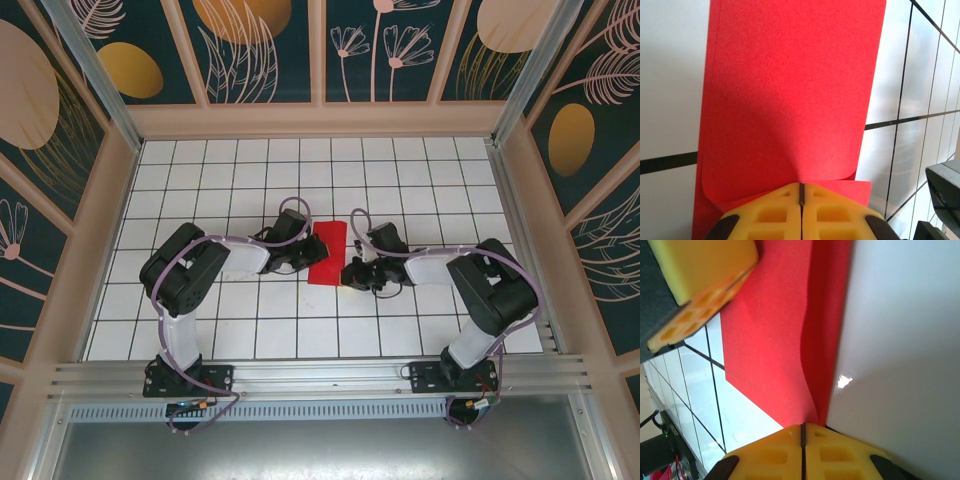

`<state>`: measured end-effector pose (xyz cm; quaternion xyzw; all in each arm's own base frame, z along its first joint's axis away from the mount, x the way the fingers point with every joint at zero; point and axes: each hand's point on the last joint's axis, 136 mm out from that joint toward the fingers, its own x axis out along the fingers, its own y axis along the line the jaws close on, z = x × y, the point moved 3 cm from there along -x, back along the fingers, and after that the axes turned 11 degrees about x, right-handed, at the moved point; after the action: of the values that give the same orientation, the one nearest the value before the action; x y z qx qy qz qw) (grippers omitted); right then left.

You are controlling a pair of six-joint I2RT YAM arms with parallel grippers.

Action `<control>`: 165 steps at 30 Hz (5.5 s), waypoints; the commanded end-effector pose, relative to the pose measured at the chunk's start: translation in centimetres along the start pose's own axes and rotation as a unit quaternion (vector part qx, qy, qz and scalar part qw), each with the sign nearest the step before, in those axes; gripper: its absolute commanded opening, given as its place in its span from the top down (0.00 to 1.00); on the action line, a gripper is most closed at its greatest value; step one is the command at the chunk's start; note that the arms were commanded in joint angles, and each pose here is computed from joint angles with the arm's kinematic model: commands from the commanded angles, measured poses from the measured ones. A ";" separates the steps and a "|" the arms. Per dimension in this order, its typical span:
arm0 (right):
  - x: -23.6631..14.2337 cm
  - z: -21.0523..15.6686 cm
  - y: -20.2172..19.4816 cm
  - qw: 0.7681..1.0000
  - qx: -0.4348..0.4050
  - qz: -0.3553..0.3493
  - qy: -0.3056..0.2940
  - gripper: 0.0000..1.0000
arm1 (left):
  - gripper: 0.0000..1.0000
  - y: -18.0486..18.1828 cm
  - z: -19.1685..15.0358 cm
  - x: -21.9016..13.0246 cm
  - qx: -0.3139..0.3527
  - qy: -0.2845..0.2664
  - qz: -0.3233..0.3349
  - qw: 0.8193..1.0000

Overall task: Fold a paper plane with a square sheet of paper (pick it up from the middle)
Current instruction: Fold the triangle a second time at the center of the table.

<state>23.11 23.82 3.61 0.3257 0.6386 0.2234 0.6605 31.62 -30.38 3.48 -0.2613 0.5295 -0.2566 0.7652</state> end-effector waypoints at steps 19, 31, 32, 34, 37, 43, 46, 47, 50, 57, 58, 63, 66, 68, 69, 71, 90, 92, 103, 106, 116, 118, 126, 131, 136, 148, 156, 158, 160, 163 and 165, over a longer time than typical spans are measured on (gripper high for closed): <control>-0.8 2.4 4.4 0.999 0.023 0.037 0.000 0.90 | 0.90 3.0 -2.3 1.2 -0.005 0.037 0.047 0.998; 0.8 1.5 -1.7 0.996 0.071 -0.050 0.010 0.90 | 0.89 2.8 -2.2 1.1 0.000 0.036 0.047 0.998; 0.8 1.3 -2.2 0.996 0.076 -0.053 0.012 0.90 | 0.89 2.8 -2.1 1.0 0.000 0.034 0.048 0.998; 0.9 0.9 -2.8 0.995 0.082 -0.056 0.017 0.90 | 0.88 2.6 -2.0 0.9 0.005 0.033 0.047 0.998; 1.0 0.6 -3.3 0.994 0.086 -0.058 0.017 0.91 | 0.84 1.3 -1.1 0.2 0.018 0.018 0.026 0.999; 1.2 0.6 -3.7 0.994 0.089 -0.067 0.018 0.96 | 0.68 -3.1 1.3 -1.7 0.057 -0.016 -0.029 0.998; 1.2 0.7 -3.9 0.993 0.089 -0.070 0.018 0.97 | 0.70 -4.2 1.3 -2.2 0.058 -0.017 -0.047 0.997; 1.2 0.6 -3.9 0.993 0.089 -0.072 0.019 0.97 | 0.71 -4.3 1.1 -2.1 0.055 -0.014 -0.049 0.997; 1.3 0.6 -4.1 0.993 0.089 -0.074 0.019 0.98 | 0.74 -4.7 0.2 -1.5 0.054 0.003 -0.055 0.997; 1.5 0.4 -4.7 0.992 0.093 -0.081 0.021 0.99 | 0.76 -4.1 -1.3 0.2 0.054 0.024 -0.041 0.997; 1.5 0.3 -4.8 0.992 0.093 -0.083 0.022 0.99 | 0.77 -3.5 -1.3 0.4 0.053 0.024 -0.030 0.998; 1.6 0.2 -5.3 0.991 0.091 -0.095 0.026 1.00 | 0.80 -1.3 -1.6 0.8 0.050 0.018 0.018 0.998; 1.7 0.1 -5.7 0.990 0.089 -0.106 0.028 1.00 | 0.82 -0.3 -1.4 1.0 0.049 0.013 0.041 0.998; 1.7 0.0 -6.1 0.989 0.089 -0.115 0.030 1.00 | 0.82 0.3 -1.2 1.0 0.046 0.007 0.052 0.998; 1.7 0.0 -6.2 0.989 0.088 -0.118 0.029 1.00 | 0.82 0.7 -1.1 1.0 0.043 0.006 0.058 0.997; 1.7 0.0 -6.5 0.987 0.087 -0.130 0.028 1.00 | 0.82 1.2 -0.9 0.9 0.041 0.004 0.063 0.997; 1.8 -0.4 -8.0 0.981 0.086 -0.171 0.033 1.00 | 0.76 2.4 1.9 -0.3 0.066 -0.032 0.030 0.997; 1.8 -0.5 -8.2 0.980 0.089 -0.174 0.034 1.00 | 0.75 2.5 2.0 -0.5 0.072 -0.035 0.026 0.996; 1.7 -0.7 -8.3 0.979 0.096 -0.175 0.033 1.00 | 0.74 3.4 3.0 -1.4 0.098 -0.054 0.016 0.994; 1.7 -0.6 -8.2 0.979 0.097 -0.175 0.032 1.00 | 0.73 3.5 3.4 -1.5 0.101 -0.056 0.014 0.993; 1.7 -0.5 -7.7 0.981 0.095 -0.168 0.029 1.00 | 0.73 3.6 4.7 -2.3 0.103 -0.070 0.017 0.992; 1.7 -0.4 -7.6 0.981 0.094 -0.167 0.029 1.00 | 0.72 3.2 5.0 -2.8 0.106 -0.076 0.014 0.991; 1.9 -0.2 -7.2 0.982 0.089 -0.161 0.029 1.00 | 0.70 0.9 5.6 -5.0 0.113 -0.102 -0.023 0.988; 1.9 -0.2 -7.1 0.983 0.087 -0.158 0.029 1.00 | 0.74 -2.1 3.9 -5.1 0.118 -0.075 -0.127 0.982; 1.9 0.0 -6.9 0.984 0.086 -0.154 0.027 1.00 | 0.76 -2.8 1.8 -3.2 0.126 -0.023 -0.148 0.981; 0.6 1.8 -2.8 0.993 0.056 -0.104 -0.005 1.00 | 0.80 2.1 0.6 -0.6 0.089 -0.014 -0.045 0.995; -1.2 3.6 3.7 1.000 0.008 -0.013 -0.018 1.00 | 0.81 2.3 -0.1 -0.6 0.083 -0.004 -0.050 0.995; -0.8 3.5 4.8 1.000 -0.002 -0.001 -0.009 1.00 | 0.81 2.3 -0.1 -0.5 0.080 -0.003 -0.052 0.995; -0.2 3.4 5.4 1.000 -0.009 -0.001 -0.002 1.00 | 0.81 2.2 -0.1 -0.5 0.078 -0.002 -0.054 0.995; 1.0 3.3 5.5 1.000 -0.007 -0.009 0.009 1.00 | 0.81 2.2 -0.1 -0.6 0.077 -0.002 -0.055 0.996; 1.8 3.6 5.4 1.000 -0.004 -0.015 0.015 1.00 | 0.81 2.1 0.0 -0.6 0.077 -0.003 -0.055 0.995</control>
<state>27.78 27.65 7.42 0.3147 0.6280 0.2308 0.6733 31.95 -29.28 4.14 -0.2334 0.4698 -0.3646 0.7693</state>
